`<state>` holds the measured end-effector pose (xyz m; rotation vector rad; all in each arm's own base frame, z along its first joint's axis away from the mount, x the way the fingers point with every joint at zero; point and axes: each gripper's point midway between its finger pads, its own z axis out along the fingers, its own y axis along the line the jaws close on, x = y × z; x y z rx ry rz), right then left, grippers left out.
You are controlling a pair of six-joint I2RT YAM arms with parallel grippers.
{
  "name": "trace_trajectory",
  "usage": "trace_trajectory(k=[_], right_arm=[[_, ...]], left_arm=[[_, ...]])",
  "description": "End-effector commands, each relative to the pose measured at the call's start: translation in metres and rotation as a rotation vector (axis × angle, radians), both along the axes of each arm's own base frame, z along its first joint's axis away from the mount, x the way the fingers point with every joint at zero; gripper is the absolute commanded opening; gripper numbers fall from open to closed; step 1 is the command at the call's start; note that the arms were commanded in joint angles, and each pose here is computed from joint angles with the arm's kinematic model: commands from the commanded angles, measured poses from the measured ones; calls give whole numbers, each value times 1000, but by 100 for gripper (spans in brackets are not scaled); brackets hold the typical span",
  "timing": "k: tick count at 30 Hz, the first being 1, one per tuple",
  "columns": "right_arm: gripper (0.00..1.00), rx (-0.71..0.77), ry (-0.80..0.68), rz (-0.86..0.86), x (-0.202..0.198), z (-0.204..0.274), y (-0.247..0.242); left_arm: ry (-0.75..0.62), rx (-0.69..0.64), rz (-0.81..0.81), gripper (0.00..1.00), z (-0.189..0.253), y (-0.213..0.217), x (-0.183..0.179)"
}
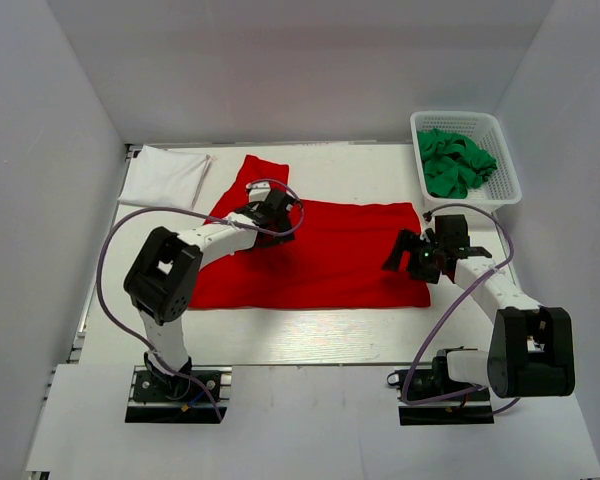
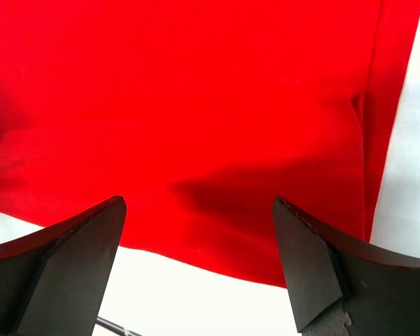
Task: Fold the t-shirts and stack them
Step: Fold the flattened tshirt in 1/3 of the way
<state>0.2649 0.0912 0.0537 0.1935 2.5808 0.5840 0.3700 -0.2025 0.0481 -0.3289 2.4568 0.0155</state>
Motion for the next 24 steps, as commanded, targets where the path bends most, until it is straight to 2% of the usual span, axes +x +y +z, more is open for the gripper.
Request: trace_trajectory(k=[1,5,8,11,16,20,24], right_arm=[[90,-4,-55,17,15,16,1],[90,4,-68,21,14,20,2],[90,-2,-65,21,14,18,1],[90,3,-69,34,13,19,2],[90,6,-71,41,13,19,3],[90,8,-67,50,12,18,4],[90,8,-66,53,11,17,4]], left_arm=[[-154,-40,-61,93,32,-20,36],[-175,-34,-107,96,49,-25,41],[-198,-24,-119,87,59,-17,39],[-173,-28,-123,85,68,-7,28],[-4,73,-67,85,57,12,5],[62,168,-28,94,35,29,4],[80,116,-75,98,20,22,15]])
